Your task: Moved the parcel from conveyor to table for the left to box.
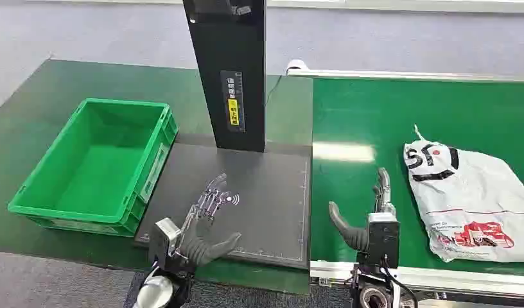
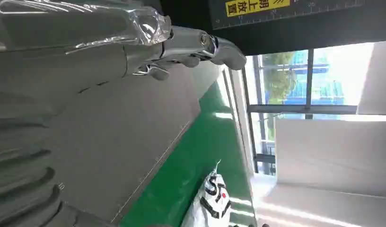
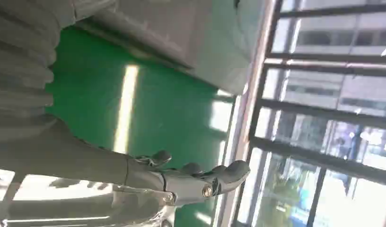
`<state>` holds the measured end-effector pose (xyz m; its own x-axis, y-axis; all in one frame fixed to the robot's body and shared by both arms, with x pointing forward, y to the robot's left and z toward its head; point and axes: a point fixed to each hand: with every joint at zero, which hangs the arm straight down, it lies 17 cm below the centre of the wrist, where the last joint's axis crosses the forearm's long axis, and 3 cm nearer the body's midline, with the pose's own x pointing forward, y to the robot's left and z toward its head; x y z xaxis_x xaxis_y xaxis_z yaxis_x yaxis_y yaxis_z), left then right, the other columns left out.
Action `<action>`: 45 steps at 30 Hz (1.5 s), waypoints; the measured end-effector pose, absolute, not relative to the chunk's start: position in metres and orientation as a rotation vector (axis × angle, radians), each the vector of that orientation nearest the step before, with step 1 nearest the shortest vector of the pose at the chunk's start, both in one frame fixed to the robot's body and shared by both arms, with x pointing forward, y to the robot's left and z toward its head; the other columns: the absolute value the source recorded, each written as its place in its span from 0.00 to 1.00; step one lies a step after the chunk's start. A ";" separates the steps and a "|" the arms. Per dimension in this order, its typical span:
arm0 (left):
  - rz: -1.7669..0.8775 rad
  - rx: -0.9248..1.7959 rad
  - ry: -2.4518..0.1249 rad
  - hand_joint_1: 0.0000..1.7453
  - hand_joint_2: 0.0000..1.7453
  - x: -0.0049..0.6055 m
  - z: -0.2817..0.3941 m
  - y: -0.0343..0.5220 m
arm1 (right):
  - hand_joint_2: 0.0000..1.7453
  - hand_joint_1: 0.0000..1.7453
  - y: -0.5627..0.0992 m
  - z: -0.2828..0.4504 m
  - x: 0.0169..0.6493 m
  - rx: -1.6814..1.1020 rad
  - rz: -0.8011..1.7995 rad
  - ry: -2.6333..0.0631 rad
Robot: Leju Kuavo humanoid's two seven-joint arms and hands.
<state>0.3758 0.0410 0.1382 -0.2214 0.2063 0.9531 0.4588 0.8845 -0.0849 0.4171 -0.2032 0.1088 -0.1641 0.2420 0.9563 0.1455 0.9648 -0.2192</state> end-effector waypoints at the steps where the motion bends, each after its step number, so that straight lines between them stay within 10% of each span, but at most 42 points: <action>1: -0.251 -0.500 -1.804 0.00 1.00 0.376 0.138 0.041 | 1.00 0.00 -0.211 0.107 0.419 -0.345 0.110 -1.728; 25: -0.231 -0.425 -1.800 0.00 1.00 0.369 0.126 0.069 | 1.00 0.00 -0.540 0.095 0.466 -1.306 0.435 -1.042; 45: -0.229 -0.369 -1.774 0.00 1.00 0.365 0.117 0.079 | 1.00 0.00 -0.600 -0.008 0.426 -1.146 0.682 -0.432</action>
<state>0.3646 0.0787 0.1167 -0.2021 0.1244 0.9714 0.3668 0.9293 -0.0427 0.4260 -0.6002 -0.0077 0.7242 0.6891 -0.0265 -0.2695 0.2475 -0.9307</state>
